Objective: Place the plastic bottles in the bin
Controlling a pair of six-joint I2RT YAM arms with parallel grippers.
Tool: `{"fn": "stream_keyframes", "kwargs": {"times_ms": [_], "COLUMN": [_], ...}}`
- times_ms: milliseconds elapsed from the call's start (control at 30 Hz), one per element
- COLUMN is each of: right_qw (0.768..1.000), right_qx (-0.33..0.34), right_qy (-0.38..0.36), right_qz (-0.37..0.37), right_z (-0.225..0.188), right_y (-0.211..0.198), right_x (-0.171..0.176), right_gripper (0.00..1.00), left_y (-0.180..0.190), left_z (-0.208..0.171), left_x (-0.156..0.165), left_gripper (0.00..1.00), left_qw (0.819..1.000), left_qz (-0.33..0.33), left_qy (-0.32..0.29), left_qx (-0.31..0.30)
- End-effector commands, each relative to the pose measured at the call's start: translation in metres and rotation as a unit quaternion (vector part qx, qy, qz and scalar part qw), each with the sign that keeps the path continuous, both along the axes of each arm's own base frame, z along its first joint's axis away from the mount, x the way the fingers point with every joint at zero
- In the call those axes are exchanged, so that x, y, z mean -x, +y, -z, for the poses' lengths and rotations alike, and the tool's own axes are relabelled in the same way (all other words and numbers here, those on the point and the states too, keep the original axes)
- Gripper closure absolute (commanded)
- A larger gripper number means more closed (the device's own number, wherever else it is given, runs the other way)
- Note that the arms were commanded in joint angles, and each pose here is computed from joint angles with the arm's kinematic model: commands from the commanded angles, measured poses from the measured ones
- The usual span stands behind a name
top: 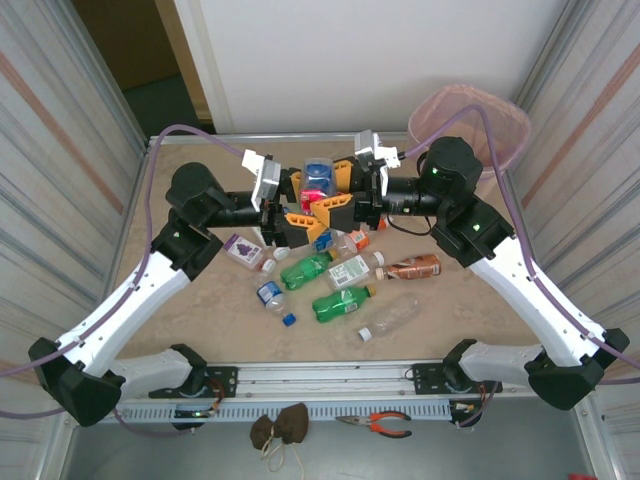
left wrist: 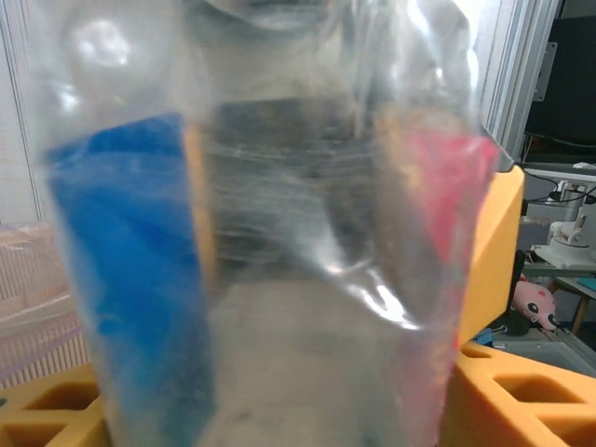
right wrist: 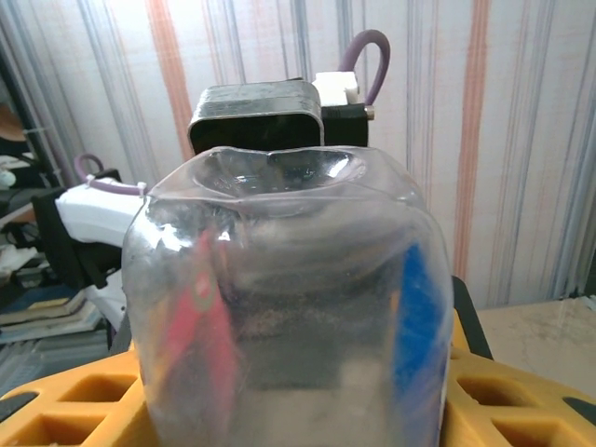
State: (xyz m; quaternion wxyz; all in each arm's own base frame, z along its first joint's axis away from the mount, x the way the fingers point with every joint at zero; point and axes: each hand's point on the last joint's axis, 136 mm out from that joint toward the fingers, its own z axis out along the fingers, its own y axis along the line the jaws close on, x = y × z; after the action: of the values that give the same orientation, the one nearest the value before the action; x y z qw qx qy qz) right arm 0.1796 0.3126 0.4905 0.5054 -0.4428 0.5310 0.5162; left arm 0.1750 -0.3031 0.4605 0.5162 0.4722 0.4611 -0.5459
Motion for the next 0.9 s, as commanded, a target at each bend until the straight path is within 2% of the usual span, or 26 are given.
{"fn": "stream_keyframes", "kwargs": {"times_ms": [0, 233, 433, 533, 633, 867], "right_qw": [0.999, 0.993, 0.972, 0.948, 0.915, 0.808], "right_qx": [-0.019, -0.027, -0.030, -0.023, -0.010, 0.018], "right_qy": [-0.028, -0.014, 0.030, 0.062, 0.094, 0.172], "right_qz": [0.033, 0.114, 0.232, 0.310, 0.392, 0.564], "right_z": [-0.021, -0.028, -0.026, -0.019, -0.007, 0.026], "right_y": [-0.011, -0.039, -0.085, -0.117, -0.150, -0.243], "right_x": [-0.002, -0.034, -0.090, -0.124, -0.159, -0.227], "right_gripper": [0.47, 0.50, 0.52, 0.55, 0.56, 0.61], "left_y": [0.006, 0.016, 0.023, 0.023, 0.023, 0.019], "left_z": [-0.012, 0.002, 0.026, 0.034, 0.038, 0.041], "left_x": [0.009, -0.001, -0.022, -0.027, -0.030, -0.033], "left_gripper": [0.28, 0.22, 0.22, 0.22, 0.22, 0.22], "left_qw": [1.000, 0.998, 0.991, 0.988, 0.987, 0.987], "left_qz": [-0.008, -0.067, -0.133, -0.148, -0.151, -0.147], "left_qy": [-0.025, -0.018, 0.010, 0.021, 0.025, 0.033], "left_qx": [0.011, -0.003, -0.032, -0.040, -0.043, -0.047]}}
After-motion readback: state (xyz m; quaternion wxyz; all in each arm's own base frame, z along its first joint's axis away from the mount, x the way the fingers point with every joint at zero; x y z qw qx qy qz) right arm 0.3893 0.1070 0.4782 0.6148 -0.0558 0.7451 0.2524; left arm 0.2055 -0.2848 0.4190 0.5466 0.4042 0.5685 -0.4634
